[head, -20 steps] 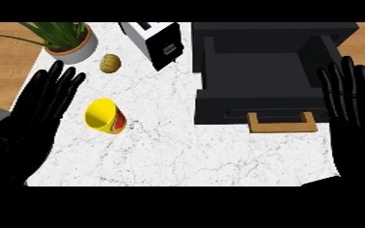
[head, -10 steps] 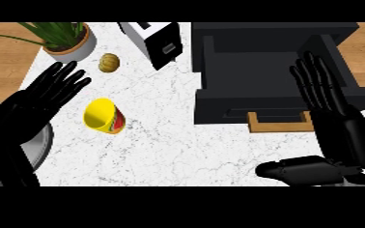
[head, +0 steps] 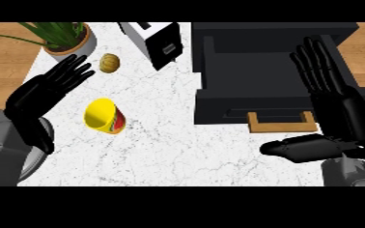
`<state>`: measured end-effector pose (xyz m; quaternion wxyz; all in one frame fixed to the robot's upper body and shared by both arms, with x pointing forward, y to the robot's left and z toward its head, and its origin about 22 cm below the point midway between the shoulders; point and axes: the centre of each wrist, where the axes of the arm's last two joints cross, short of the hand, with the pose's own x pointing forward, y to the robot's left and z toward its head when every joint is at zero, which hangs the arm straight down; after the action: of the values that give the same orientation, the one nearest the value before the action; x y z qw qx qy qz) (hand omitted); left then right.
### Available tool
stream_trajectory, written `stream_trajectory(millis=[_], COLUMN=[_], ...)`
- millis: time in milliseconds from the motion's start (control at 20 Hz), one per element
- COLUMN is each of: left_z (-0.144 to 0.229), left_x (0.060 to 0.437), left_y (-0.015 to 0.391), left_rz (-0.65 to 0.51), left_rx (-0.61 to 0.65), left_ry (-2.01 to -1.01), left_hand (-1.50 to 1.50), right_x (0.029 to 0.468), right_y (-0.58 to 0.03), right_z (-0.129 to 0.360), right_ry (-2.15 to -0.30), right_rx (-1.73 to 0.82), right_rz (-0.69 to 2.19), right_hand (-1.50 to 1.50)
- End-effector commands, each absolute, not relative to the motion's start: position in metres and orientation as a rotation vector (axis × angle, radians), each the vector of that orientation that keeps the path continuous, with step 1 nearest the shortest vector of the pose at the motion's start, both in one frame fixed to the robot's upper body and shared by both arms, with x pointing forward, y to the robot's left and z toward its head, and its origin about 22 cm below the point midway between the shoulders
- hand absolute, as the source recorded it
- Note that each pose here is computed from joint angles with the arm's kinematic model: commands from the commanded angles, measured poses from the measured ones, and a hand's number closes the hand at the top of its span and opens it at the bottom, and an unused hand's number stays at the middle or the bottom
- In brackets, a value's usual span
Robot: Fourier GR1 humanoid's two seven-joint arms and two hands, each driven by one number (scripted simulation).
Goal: Pick up the cup, place it into the drawer and close the drawer
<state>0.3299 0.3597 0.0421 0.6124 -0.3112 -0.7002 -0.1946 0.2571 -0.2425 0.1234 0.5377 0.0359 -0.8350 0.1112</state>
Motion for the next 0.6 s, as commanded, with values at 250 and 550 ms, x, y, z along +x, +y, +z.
stream_trajectory(millis=[250,550], left_z=[-0.017,-0.040], left_x=[0.334,0.325], left_y=[0.351,0.376], left_rz=[-0.455,-0.453], left_rx=[-0.620,-0.589], left_ry=[-1.556,-1.537], left_hand=[-1.50,-1.50], right_x=[0.257,0.273], right_y=[-0.248,-0.242], right_z=[0.121,0.150], right_ry=[-2.003,-2.017], right_rx=[0.057,0.081], right_rz=[0.243,0.275], right_hand=[-1.50,-1.50])
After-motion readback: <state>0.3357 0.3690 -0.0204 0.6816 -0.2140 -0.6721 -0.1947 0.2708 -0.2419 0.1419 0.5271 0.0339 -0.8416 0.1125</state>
